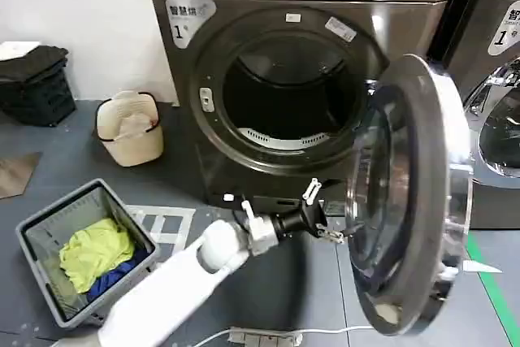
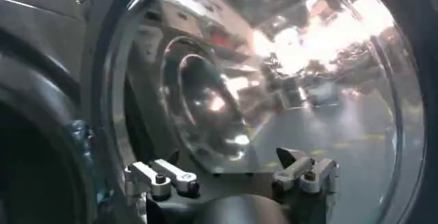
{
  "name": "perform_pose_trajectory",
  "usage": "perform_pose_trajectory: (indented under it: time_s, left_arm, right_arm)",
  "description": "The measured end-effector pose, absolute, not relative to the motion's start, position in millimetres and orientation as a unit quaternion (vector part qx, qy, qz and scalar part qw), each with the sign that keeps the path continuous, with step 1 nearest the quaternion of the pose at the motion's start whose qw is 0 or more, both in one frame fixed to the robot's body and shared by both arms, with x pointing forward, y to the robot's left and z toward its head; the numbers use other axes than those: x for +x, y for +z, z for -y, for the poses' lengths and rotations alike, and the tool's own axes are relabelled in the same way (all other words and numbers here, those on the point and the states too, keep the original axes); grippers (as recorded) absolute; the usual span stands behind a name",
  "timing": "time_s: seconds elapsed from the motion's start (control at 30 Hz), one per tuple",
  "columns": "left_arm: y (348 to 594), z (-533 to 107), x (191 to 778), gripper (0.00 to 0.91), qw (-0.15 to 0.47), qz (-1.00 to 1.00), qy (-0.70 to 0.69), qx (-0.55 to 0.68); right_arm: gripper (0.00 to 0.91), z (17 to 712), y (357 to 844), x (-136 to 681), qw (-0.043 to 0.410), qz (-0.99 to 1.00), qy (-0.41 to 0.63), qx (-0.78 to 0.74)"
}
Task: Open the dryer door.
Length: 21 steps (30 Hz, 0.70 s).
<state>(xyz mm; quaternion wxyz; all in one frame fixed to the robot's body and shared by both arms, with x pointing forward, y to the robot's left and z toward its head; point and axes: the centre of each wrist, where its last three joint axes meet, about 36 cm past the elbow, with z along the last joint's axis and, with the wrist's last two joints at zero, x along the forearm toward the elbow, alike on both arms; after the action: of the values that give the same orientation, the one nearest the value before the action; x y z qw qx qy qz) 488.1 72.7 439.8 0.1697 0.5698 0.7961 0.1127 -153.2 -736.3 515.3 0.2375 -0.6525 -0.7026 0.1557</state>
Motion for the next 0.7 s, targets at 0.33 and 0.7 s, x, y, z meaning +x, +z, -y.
perform_pose_trajectory:
  time_s: [0.33, 0.7]
  left_arm:
    - [443, -28, 504, 0.907, 0.180, -0.793, 0.116, 0.570]
    - [440, 16, 520, 0.907, 0.185, -0.796, 0.139, 0.560]
  right_arm:
    - [0.907, 731, 524, -186, 0.263, 0.624, 0.128, -0.724]
    - [0.907, 726, 526, -207, 0.279, 0.587, 0.150, -0.745]
